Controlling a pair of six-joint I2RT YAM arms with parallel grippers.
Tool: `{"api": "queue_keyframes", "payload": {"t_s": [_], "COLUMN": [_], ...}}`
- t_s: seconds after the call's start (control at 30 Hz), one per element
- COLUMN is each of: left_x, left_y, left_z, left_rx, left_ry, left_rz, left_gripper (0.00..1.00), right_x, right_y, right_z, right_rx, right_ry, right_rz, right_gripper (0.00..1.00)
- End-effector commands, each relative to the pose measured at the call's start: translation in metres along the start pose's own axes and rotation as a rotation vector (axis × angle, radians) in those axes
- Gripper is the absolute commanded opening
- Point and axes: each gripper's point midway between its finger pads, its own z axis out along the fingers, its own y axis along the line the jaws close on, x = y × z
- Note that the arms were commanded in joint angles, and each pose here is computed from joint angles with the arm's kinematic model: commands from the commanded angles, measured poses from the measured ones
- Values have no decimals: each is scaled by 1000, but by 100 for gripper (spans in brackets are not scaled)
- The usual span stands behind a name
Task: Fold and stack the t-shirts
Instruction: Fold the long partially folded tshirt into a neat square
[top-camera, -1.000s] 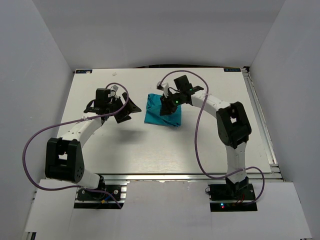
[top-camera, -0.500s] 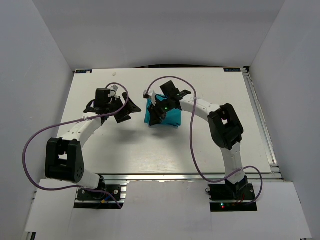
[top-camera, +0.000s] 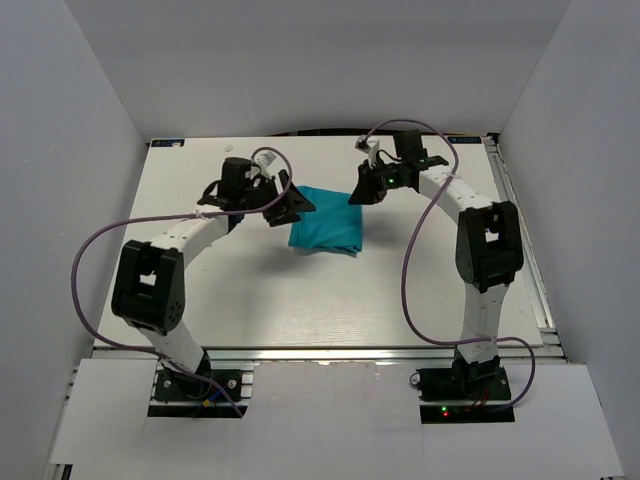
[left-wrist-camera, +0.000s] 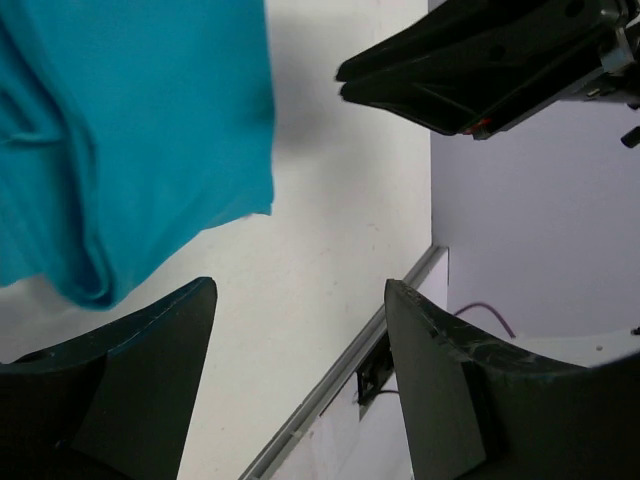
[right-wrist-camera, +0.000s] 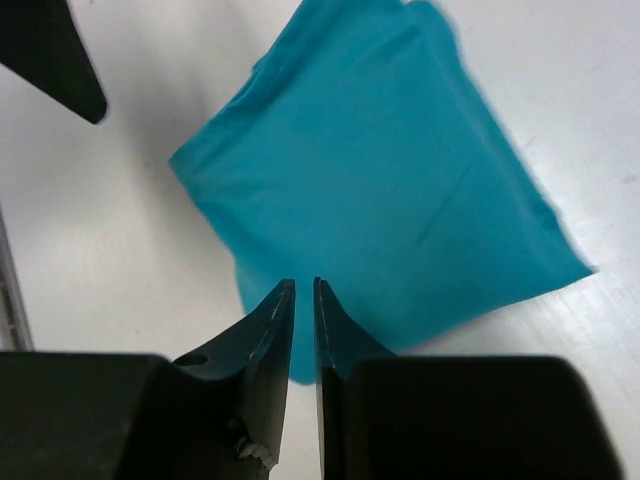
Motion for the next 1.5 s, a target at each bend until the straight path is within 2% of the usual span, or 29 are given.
{"api": "queue_keyframes", "payload": {"t_s": [0.0, 0.2, 0.5, 0.7, 1.13, 1.47], "left_x": [-3, -18, -19, -28, -47, -55], "left_y": [-24, -20, 18, 53, 89, 105], "left_z": [16, 45, 83, 95, 104, 106], "left_rx": [90, 88, 30, -41, -70, -80], "left_ry": [32, 45, 82, 60, 45, 30], "left_rz": [33, 16, -59, -96, -155, -209], "left_gripper": [78, 70, 60, 57, 56, 56], "right_x": [13, 39, 56, 85, 147, 149], "right_y": [37, 31, 25, 23, 39, 49], "right_z": [6, 18, 29, 35, 33, 30], "right_rx": [-95, -97, -107, -114, -132, -173], "right_ry": [28, 51, 74, 136, 243, 245], "right_rz": [-13, 81, 140, 194, 307, 325], "right_gripper": [19, 18, 16, 13, 8, 6]}}
